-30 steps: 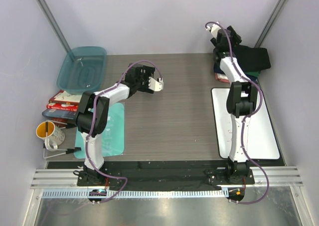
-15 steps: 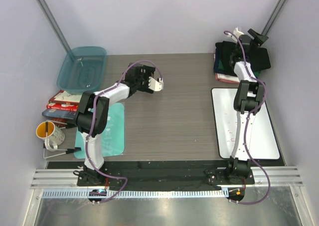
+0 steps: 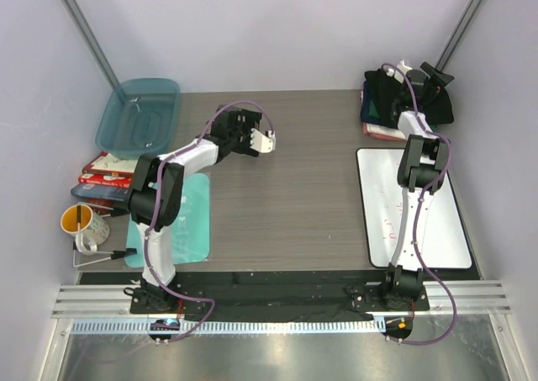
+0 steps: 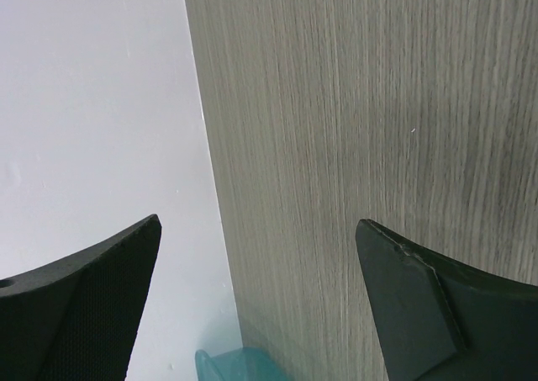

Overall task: Fold and stack the t-shirts
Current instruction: Put the neatly folded tshirt into the corner of the board with the right arm

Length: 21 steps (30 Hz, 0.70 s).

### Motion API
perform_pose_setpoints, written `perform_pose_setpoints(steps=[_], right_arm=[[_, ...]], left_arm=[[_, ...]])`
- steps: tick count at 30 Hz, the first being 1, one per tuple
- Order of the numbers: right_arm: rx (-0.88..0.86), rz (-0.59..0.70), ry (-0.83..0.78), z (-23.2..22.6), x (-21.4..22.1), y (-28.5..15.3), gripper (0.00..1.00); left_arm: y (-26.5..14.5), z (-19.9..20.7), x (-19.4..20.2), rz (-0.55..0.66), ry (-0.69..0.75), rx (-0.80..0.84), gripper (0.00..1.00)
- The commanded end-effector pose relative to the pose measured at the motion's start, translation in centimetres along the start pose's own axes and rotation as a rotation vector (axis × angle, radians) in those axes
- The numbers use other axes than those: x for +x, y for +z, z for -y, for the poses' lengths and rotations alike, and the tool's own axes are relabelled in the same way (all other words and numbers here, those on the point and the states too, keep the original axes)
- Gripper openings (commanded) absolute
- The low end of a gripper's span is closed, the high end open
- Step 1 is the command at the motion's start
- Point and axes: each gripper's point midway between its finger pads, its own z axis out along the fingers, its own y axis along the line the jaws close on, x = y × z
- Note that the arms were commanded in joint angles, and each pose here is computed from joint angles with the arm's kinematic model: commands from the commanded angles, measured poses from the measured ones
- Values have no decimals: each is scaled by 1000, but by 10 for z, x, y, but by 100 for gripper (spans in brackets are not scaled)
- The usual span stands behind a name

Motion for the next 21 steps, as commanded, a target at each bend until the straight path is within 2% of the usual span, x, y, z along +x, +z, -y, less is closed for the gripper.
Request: perform_pose_setpoints(steps=[1, 3, 5, 8, 9, 11, 12, 14, 15, 16, 18, 19, 21], right_arm=[[-104, 19, 42, -37, -7, -5, 86], [-90, 7, 40, -35, -8, -6, 86], [-25, 3, 80, -14, -13, -6, 87], [46, -31, 194, 28, -15, -7, 89], [82, -41, 281, 54, -15, -12, 91], [70, -60, 331, 68, -14, -20, 94], [61, -58, 367, 87, -17, -32, 99], [39, -48, 486, 101, -23, -45, 100], [-13, -59, 485, 95, -26, -55, 100], [-11, -29, 593, 118, -33, -69, 100], [-101, -26, 635, 110, -37, -87, 100], [-154, 42, 731, 126, -54, -107, 100], [-249, 27, 743, 108, -57, -129, 100]], left_arm=[[-2, -18, -5, 17, 18, -34, 98], [-3, -18, -5, 15, 16, -34, 97], [-4, -21, -5, 13, -13, -47, 97], [-6, -38, 1, -15, -144, -104, 98], [-7, -42, 3, -22, -181, -117, 98], [-13, -57, 12, -58, -233, -183, 100], [-17, -62, 13, -62, -285, -213, 100], [-31, -79, 16, -75, -347, -286, 100], [-36, -84, 15, -68, -423, -318, 100], [-42, -88, 18, -82, -477, -343, 100], [-56, -94, 12, -58, -605, -360, 100], [-60, -98, 9, -44, -645, -365, 100], [-70, -100, 5, -31, -763, -358, 100]])
